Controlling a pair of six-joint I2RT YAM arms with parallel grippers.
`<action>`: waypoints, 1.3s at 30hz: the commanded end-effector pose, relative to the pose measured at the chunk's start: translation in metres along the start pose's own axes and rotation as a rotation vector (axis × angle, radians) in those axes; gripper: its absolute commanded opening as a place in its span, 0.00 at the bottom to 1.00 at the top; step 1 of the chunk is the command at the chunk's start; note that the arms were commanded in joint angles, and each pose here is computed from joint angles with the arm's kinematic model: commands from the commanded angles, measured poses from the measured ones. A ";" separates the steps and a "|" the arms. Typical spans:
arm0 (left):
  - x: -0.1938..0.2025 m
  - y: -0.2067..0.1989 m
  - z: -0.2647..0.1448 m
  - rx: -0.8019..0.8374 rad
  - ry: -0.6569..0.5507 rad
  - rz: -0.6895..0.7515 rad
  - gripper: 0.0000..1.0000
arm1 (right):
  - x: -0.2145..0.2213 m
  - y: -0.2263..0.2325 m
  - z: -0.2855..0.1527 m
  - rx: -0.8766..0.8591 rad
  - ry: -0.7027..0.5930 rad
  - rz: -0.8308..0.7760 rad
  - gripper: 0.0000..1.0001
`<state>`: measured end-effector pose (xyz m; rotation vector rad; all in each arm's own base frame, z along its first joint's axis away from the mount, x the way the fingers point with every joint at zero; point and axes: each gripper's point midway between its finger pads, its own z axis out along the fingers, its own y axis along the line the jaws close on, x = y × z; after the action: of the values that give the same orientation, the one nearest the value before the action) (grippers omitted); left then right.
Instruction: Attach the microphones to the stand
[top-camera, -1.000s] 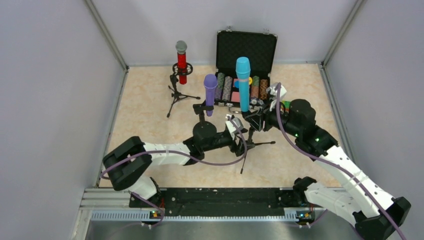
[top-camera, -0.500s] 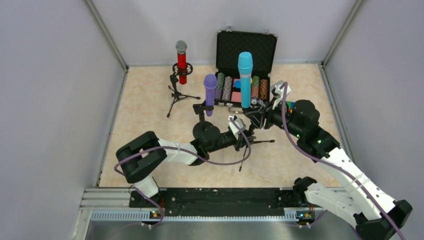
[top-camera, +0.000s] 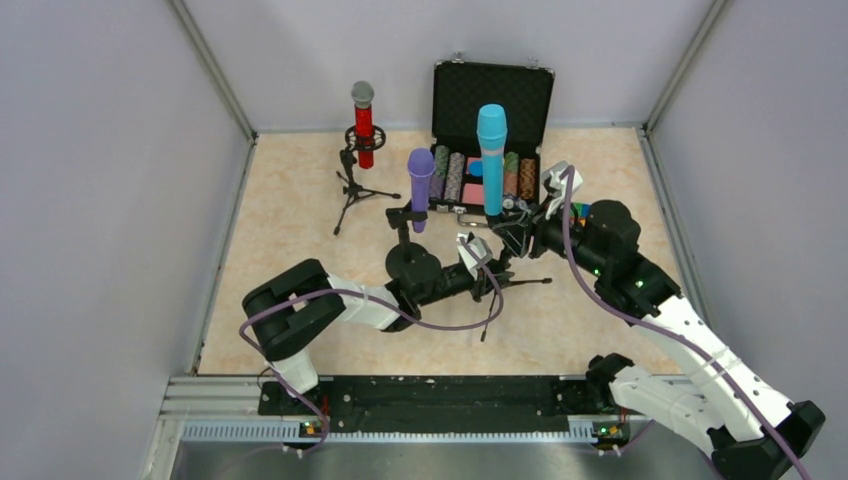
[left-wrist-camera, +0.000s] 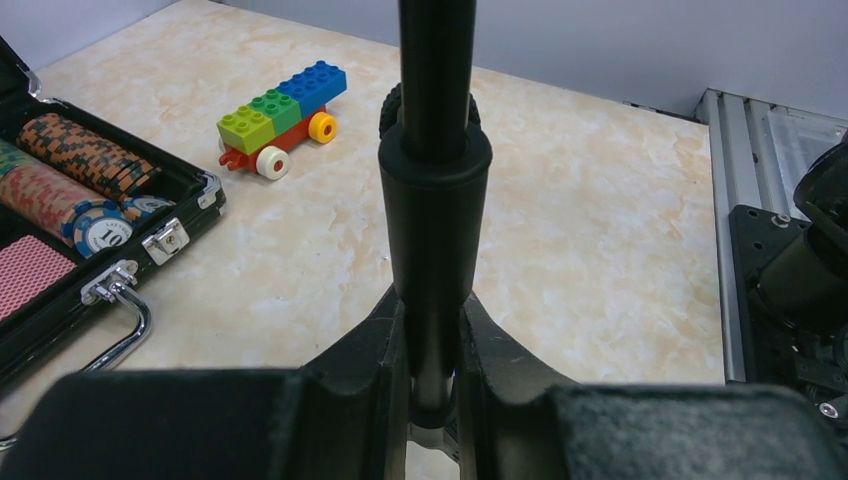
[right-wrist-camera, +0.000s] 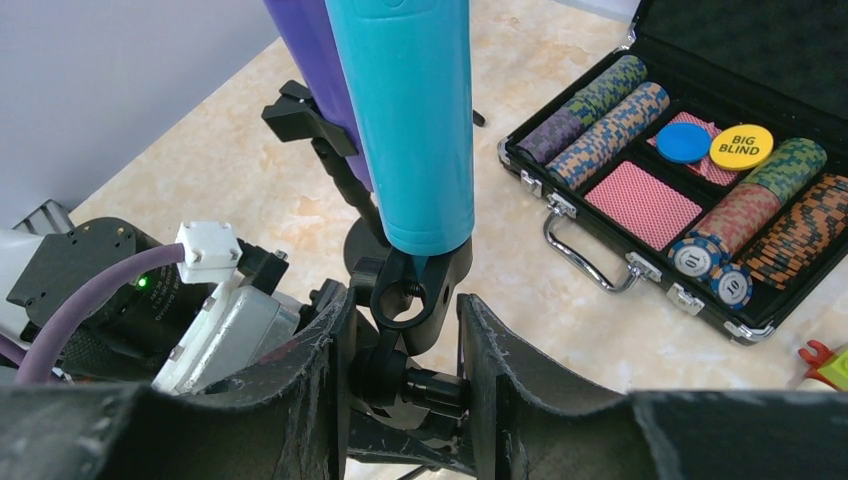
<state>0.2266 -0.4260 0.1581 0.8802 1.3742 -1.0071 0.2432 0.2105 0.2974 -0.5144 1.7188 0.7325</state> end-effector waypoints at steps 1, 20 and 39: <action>0.012 0.009 0.000 -0.042 0.009 -0.009 0.00 | -0.085 0.018 -0.020 -0.045 -0.270 -0.068 0.00; 0.069 0.013 -0.013 -0.063 0.120 -0.024 0.00 | -0.123 0.027 -0.032 -0.059 -0.369 -0.098 0.00; 0.088 0.014 -0.020 -0.065 0.171 -0.011 0.03 | -0.130 0.030 -0.035 -0.070 -0.414 -0.110 0.00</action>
<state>0.2309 -0.4245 0.1342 0.8652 1.3348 -0.9780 0.2430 0.2088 0.2999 -0.5280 1.7182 0.7161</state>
